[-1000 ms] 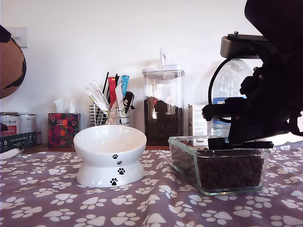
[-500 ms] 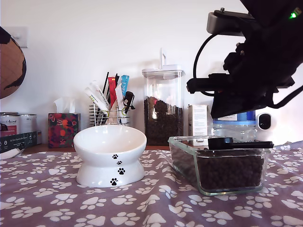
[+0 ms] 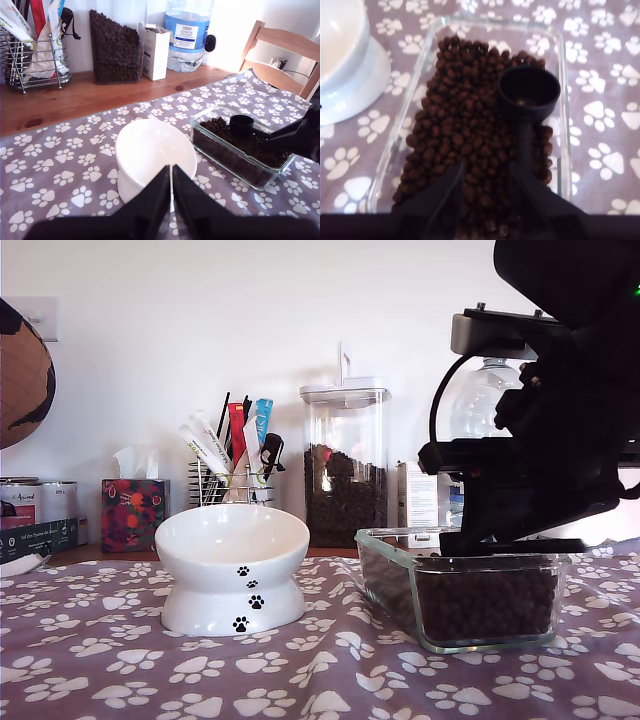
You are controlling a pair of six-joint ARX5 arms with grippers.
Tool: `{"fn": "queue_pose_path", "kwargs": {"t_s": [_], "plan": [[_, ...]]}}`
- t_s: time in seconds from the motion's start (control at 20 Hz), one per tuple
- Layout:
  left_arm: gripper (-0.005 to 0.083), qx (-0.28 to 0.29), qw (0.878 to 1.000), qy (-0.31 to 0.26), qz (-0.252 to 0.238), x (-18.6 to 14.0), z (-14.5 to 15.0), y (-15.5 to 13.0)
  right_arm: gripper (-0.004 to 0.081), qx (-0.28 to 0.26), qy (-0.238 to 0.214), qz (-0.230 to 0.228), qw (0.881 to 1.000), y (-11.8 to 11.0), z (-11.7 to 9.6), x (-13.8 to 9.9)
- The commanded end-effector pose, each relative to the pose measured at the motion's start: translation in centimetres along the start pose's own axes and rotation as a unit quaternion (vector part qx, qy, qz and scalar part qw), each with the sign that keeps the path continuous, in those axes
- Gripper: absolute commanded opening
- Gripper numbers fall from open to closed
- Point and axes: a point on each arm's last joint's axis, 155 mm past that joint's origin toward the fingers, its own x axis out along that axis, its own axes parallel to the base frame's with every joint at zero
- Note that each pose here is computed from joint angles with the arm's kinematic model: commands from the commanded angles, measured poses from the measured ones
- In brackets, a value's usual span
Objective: Measure one spoon of cat food and pour it into the food bowl
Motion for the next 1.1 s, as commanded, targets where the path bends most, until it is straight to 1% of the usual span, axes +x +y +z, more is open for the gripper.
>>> {"fn": "queue_pose_path", "kwargs": {"t_s": [0.0,0.1,0.25,0.4,0.5,0.6,0.65,0.85,0.95,1.05], "plan": [[-0.0019,0.001,1.000,-0.002,-0.003,0.0,0.0,-0.1,0.0262,0.012,0.006,0.000,1.000,-0.4,-0.3,0.2],[-0.0019,0.001,1.000,-0.002,-0.003,0.0,0.0,-0.1,0.0260,0.023,0.012,0.002,1.000,-0.7,-0.5,0.4],[-0.0019,0.001,1.000,-0.002,-0.003,0.0,0.1,-0.1,0.0224,0.033,0.017,0.011,0.999,-1.1,-0.6,0.5],[-0.0019,0.001,1.000,-0.002,-0.003,0.0,0.1,-0.1,0.0221,0.033,0.029,0.032,0.999,-0.4,-1.1,0.5],[-0.0019,0.001,1.000,-0.002,-0.003,0.0,0.1,-0.1,0.0185,0.031,0.045,0.041,0.998,0.0,-1.9,0.4],[-0.0019,0.001,1.000,-0.002,-0.003,0.0,0.1,-0.1,0.0171,0.029,0.056,0.040,0.997,-0.1,-2.4,0.3],[-0.0019,0.001,1.000,-0.002,-0.003,0.0,0.1,-0.1,0.0167,0.029,0.055,0.040,0.997,-0.1,-2.4,0.3],[-0.0019,0.001,1.000,-0.002,-0.003,0.0,0.1,-0.1,0.0083,0.030,0.045,0.042,0.998,0.0,-1.9,0.4],[-0.0019,0.001,1.000,-0.002,-0.003,0.0,0.1,-0.1,0.0028,0.031,0.040,0.046,0.998,0.2,-1.4,0.3],[-0.0019,0.001,1.000,-0.002,-0.003,0.0,0.1,-0.1,-0.0003,0.031,0.033,0.054,0.998,0.5,-0.6,0.3]]}}
